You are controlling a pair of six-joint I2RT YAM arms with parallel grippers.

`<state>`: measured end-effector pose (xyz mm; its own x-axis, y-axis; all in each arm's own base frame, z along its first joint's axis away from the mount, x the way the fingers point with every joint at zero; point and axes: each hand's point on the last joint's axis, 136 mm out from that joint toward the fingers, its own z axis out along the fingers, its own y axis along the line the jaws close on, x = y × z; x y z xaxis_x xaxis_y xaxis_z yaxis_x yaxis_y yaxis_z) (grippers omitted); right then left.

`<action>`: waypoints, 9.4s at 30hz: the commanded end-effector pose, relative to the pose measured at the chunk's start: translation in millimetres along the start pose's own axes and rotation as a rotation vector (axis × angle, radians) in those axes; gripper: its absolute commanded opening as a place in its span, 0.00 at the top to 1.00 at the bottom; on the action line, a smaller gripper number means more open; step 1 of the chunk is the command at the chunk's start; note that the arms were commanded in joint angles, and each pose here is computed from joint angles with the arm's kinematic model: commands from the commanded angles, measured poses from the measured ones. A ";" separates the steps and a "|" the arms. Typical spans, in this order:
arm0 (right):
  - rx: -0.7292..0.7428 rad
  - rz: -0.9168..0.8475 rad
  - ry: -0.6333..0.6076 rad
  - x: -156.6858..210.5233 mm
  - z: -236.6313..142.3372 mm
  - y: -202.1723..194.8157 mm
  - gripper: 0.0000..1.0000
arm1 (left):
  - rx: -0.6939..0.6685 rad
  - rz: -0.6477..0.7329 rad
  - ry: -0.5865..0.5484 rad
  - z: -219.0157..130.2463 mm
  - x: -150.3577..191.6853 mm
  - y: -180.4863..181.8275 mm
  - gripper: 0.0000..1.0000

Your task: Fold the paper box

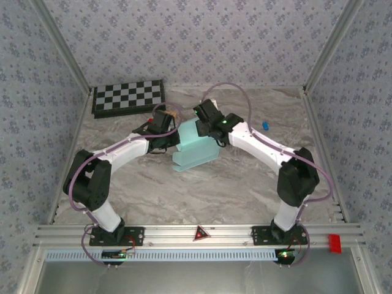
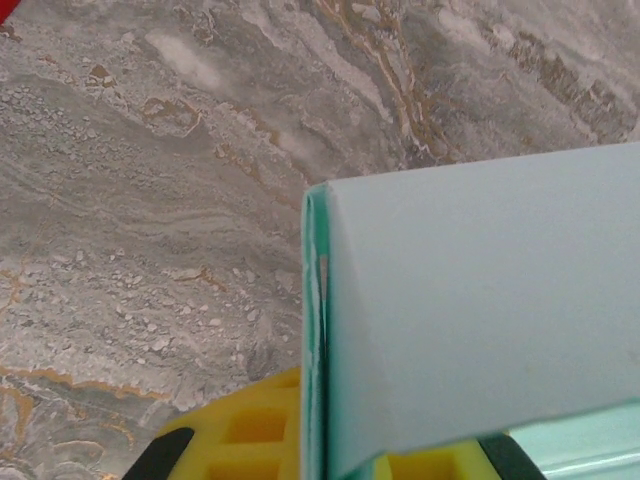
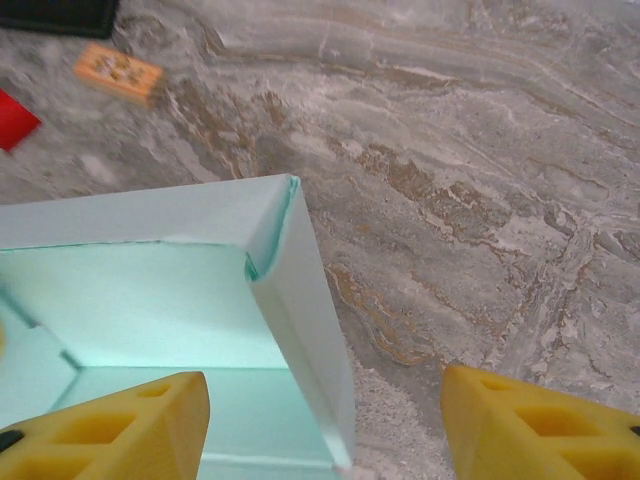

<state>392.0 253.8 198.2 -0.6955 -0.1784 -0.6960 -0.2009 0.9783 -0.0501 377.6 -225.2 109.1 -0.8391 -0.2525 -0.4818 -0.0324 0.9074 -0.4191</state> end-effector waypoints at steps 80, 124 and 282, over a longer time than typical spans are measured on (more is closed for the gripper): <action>-0.309 0.522 0.174 67.0 -27.8 27.5 0.99 | -0.200 -0.588 -0.065 -18.9 16.1 15.6 0.61; -0.329 -0.938 0.459 53.3 -78.7 -20.3 0.99 | -0.010 0.235 -0.160 -112.2 -18.3 15.8 0.17; -0.427 0.433 0.003 134.9 28.0 -78.4 0.45 | 0.586 0.649 -0.132 -27.1 29.6 -50.4 1.00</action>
<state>322.6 149.3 84.4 -0.8018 0.1879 -0.5673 -0.1416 0.8625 0.4859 343.3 -270.8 130.2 -0.5006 0.2147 -0.8386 0.7670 0.5591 -0.3147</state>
